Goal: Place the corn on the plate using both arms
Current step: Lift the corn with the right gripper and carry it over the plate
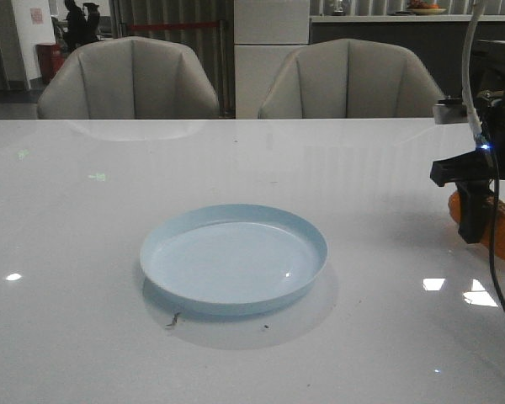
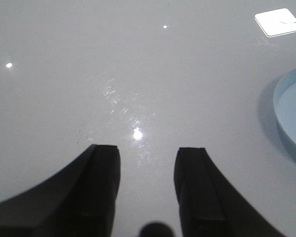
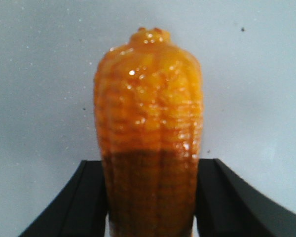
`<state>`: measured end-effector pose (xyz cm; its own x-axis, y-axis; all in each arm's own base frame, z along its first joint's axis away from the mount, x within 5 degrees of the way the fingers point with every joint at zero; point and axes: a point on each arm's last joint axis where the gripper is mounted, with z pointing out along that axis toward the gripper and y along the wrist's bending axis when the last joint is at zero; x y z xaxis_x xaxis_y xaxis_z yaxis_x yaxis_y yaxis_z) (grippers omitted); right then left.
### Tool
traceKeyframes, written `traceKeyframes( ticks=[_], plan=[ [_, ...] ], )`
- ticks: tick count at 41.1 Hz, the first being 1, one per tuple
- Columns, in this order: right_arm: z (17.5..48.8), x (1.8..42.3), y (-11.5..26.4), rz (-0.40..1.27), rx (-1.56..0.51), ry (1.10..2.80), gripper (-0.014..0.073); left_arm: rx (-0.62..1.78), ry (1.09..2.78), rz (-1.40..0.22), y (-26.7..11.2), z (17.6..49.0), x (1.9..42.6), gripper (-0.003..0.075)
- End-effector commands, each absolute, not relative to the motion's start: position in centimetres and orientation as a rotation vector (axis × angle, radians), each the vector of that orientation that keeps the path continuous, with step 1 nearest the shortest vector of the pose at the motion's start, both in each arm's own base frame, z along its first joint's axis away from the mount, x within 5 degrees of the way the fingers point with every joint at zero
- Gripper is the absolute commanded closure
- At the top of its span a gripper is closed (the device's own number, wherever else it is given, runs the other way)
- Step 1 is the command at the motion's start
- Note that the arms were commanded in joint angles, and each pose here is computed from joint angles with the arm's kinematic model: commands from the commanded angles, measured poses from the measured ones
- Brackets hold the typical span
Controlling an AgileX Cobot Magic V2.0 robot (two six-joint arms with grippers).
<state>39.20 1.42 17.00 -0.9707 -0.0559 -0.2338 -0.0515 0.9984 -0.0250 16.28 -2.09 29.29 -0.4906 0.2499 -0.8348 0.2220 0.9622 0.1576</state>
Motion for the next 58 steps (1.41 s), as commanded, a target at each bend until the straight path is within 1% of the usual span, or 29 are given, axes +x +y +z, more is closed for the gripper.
traceKeyframes(
  ticks=[1,5,13,18,23,29,33,38,44,50,54,56,58],
  plan=[
    [20.1,39.7,1.0,-0.058,-0.158,2.799,0.0429,0.300,1.997,0.026,-2.1,30.9,16.6,0.0372],
    [21.0,40.2,1.1,-0.065,-0.201,2.776,0.0429,0.300,1.997,0.026,-2.1,30.9,16.6,0.0372],
    [25.2,41.9,2.3,-0.060,-0.254,2.675,0.0429,0.300,1.997,0.026,-2.1,30.9,16.6,0.0372],
    [28.3,42.7,4.1,-0.023,-0.423,2.571,0.0430,0.300,1.997,0.026,-2.1,30.9,16.6,0.0372],
    [30.9,42.7,7.0,0.015,-0.686,2.466,0.0430,0.299,1.995,0.026,-2.1,31.0,16.6,0.0372],
    [32.1,41.6,10.8,0.094,-0.934,2.397,0.0430,0.299,1.995,0.026,-2.1,31.0,16.6,0.0372],
    [32.0,40.6,13.4,0.155,-1.064,2.370,0.0430,0.299,1.995,0.026,-2.1,31.0,16.6,0.0372],
    [31.6,39.4,16.7,0.223,-1.157,2.353,0.0430,0.299,1.995,0.026,-2.1,31.0,16.6,0.0372],
    [30.7,38.2,19.9,0.263,-1.259,2.337,0.0430,0.299,1.995,0.026,-2.1,31.0,16.6,0.0372],
    [28.3,37.7,22.5,0.290,-1.356,2.356,0.0430,0.299,1.995,0.026,-2.1,31.0,16.6,0.0372],
    [26.5,37.6,23.6,0.302,-1.410,2.389,0.0427,0.299,1.995,0.026,-2.1,31.0,16.6,0.0372],
    [25.7,37.8,23.8,0.305,-1.423,2.407,0.0419,0.300,1.997,0.026,-2.1,30.9,16.6,0.0372],
    [25.0,37.9,23.9,0.308,-1.430,2.424,0.0392,0.300,1.997,0.026,-2.1,30.9,16.6,0.0372]
  ],
)
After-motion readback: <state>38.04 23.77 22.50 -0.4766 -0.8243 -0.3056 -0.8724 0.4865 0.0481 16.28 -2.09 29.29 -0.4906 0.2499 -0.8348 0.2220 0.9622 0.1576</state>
